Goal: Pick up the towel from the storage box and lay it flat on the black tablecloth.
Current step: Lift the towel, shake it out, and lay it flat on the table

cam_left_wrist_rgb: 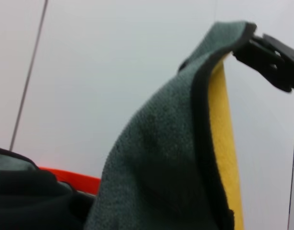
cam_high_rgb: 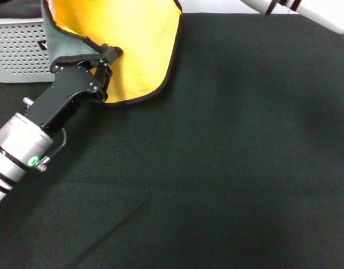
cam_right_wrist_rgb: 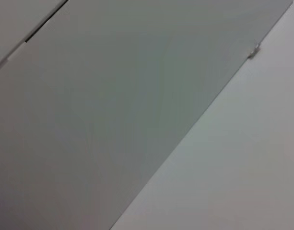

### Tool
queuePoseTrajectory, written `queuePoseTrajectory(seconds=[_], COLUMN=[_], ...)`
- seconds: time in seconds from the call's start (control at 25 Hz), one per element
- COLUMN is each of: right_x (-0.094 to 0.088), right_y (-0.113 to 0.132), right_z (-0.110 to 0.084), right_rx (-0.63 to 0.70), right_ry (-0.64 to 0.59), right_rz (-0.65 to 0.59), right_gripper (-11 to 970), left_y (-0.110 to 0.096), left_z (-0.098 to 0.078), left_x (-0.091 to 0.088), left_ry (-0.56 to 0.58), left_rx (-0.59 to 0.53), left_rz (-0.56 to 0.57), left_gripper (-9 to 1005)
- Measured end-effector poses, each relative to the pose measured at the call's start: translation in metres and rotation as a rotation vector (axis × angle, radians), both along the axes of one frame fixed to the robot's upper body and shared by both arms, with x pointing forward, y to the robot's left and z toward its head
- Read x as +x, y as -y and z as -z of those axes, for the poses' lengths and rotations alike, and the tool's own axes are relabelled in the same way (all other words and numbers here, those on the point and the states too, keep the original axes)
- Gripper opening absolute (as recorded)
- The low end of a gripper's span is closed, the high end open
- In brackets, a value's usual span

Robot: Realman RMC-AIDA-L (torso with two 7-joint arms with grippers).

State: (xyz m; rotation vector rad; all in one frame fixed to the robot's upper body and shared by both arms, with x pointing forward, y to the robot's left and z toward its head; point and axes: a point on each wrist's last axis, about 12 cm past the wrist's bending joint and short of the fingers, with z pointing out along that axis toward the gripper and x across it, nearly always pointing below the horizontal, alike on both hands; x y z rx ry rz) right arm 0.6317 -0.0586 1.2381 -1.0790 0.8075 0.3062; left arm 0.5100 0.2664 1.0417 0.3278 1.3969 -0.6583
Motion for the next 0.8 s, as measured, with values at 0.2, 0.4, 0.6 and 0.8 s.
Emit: queuePoseTrajectory(seconds=[0.2, 0.4, 0.6, 0.8], right_x=[0.000, 0.003, 0.006, 0.006], right_y=[0.008, 0.017, 0.028, 0.041], right_z=[0.008, 0.020, 0.033, 0.044], right_rx=[0.001, -0.012, -0.026, -0.023], right_ry=[-0.022, -0.053, -0.091, -0.123], right_rz=[0.023, 0.051, 0.090, 0.126], right_gripper=[14, 14, 14, 14], left_y=[-0.006, -0.011, -0.025, -0.042], left_z=[-0.001, -0.004, -0.009, -0.015], left_x=[-0.001, -0.003, -0.009, -0.018], left_ry=[-0.036, -0.047, -0.081, -0.102], left_rx=[-0.065, -0.104, -0.177, -0.236], left_rz=[-0.007, 0.018, 0.052, 0.077], left_gripper=[99, 55, 34, 28])
